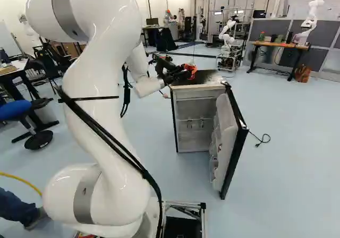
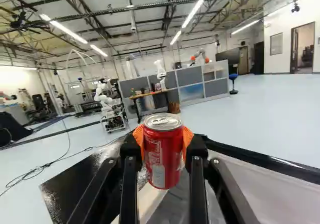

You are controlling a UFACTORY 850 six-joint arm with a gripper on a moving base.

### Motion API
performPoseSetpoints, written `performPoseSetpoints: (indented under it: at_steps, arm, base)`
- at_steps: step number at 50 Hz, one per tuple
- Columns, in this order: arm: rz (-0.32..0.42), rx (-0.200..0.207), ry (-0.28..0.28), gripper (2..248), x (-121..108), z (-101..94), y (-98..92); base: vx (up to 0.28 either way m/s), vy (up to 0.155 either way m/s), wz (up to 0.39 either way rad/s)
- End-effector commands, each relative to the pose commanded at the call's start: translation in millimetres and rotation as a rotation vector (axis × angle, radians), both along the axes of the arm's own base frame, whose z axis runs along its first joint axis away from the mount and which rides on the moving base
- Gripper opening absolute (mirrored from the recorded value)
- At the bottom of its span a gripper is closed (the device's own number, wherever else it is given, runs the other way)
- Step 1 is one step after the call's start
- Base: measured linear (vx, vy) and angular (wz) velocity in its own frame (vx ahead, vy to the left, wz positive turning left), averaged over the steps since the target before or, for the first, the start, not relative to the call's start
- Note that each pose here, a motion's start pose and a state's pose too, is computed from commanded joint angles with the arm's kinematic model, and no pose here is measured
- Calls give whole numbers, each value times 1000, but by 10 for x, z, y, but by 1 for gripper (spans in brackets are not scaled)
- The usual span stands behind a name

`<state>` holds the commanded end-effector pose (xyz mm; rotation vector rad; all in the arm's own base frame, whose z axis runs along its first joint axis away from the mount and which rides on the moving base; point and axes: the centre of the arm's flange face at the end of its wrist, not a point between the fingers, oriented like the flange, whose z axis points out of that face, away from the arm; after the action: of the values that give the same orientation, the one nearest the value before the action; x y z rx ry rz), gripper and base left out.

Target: Grab a drink from the fridge

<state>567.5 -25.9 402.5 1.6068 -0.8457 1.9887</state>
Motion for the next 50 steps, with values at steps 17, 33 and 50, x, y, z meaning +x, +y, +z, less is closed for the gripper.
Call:
performPoseSetpoints:
  at_steps: [17,33,50]
  arm:
    - [154,-65,4,95,204,17,54]
    - [292,-123,23,95,345,16,61]
    - [445,-166,92,95,471,-38,58]
  base:
    - [0,0,0]
    - [0,0,0]
    - [0,0,0]
